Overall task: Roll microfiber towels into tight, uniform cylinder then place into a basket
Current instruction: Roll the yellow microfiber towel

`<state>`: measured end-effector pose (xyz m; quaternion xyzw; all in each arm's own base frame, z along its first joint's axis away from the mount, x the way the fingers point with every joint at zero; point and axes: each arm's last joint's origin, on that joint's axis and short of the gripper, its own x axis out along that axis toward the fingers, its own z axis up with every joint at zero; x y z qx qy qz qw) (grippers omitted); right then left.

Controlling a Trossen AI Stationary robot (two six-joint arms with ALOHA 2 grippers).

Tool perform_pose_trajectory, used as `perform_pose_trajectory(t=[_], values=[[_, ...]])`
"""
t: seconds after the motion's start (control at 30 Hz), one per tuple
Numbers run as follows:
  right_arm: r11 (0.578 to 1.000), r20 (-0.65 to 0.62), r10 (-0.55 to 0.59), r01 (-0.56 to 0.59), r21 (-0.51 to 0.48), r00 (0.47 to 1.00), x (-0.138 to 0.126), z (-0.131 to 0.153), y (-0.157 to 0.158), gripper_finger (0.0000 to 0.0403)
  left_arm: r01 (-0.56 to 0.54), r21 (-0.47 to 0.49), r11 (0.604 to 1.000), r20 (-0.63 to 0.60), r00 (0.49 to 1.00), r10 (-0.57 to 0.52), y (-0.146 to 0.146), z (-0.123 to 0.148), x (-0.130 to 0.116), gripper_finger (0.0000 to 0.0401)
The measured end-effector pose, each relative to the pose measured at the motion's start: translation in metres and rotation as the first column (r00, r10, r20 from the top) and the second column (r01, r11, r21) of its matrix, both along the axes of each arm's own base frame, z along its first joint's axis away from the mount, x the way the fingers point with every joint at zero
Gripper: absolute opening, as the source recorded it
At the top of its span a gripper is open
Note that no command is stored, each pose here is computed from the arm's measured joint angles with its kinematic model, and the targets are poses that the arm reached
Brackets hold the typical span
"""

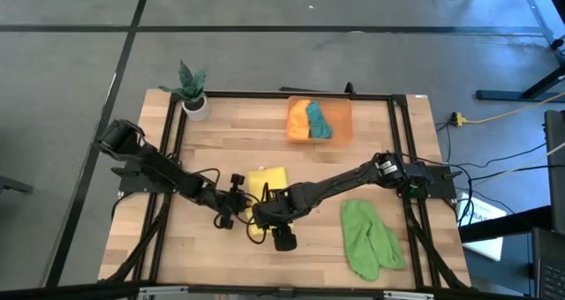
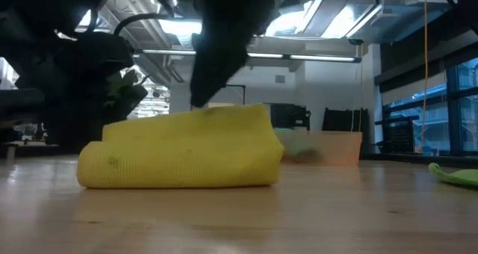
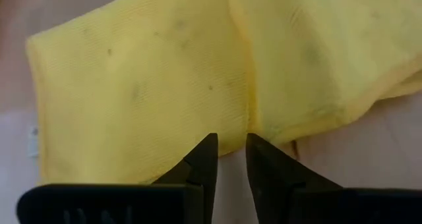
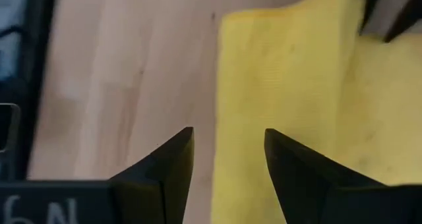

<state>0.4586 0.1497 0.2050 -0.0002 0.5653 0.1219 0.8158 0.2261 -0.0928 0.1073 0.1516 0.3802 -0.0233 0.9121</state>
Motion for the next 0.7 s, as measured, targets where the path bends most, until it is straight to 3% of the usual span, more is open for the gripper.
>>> perform_pose_trajectory(t=[0.33, 0.7], values=[[0.990, 0.032, -0.064, 0.068, -0.121, 0.997, 0.001, -0.023, -0.013, 0.0186, 0.079, -0.076, 0.994, -0.002, 0.997, -0.079, -0.007, 0.006, 0.008, 0.0069], [0.988, 0.074, -0.090, 0.099, -0.122, 0.993, 0.007, -0.045, -0.036, 0.0186, 0.138, -0.141, 0.980, -0.033, 0.989, -0.144, -0.010, 0.005, 0.007, 0.0069]])
